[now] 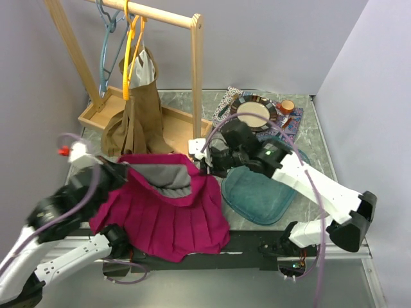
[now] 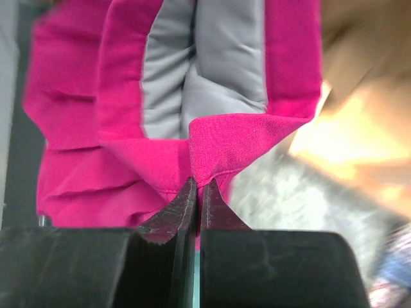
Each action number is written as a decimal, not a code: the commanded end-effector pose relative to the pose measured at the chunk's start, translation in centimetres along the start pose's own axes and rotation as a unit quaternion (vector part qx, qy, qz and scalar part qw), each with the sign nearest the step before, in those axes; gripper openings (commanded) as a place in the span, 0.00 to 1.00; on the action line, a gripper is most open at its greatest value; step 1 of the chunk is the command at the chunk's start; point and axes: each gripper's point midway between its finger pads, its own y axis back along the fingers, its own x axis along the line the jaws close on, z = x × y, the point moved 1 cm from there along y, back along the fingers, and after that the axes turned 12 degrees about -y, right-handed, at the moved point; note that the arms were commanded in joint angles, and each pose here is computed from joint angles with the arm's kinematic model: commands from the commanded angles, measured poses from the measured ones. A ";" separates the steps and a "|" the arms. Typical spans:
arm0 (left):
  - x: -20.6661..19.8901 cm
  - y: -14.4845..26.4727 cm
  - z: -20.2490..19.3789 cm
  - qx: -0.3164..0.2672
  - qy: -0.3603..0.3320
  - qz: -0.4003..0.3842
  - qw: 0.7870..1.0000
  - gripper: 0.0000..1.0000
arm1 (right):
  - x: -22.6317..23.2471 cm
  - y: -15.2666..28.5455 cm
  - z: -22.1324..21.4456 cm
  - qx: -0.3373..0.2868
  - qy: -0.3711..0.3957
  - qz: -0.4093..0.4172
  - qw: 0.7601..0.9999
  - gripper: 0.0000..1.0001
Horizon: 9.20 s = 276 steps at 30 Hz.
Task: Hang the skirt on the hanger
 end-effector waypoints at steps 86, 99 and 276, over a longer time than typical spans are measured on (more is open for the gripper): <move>-2.7 -19.6 26.4 -0.107 -0.126 -0.070 0.984 0.30 | 0.3 6.7 -9.3 -0.110 -0.127 0.028 0.985 0.95; -3.0 -22.0 26.1 -0.099 -0.137 -0.086 0.982 0.16 | 0.2 6.6 -9.6 -0.106 -0.133 0.031 0.985 0.95; -12.7 2.7 -7.4 0.153 -0.197 -0.485 0.838 0.48 | 4.9 6.7 -2.7 -0.130 -0.144 0.151 0.969 0.00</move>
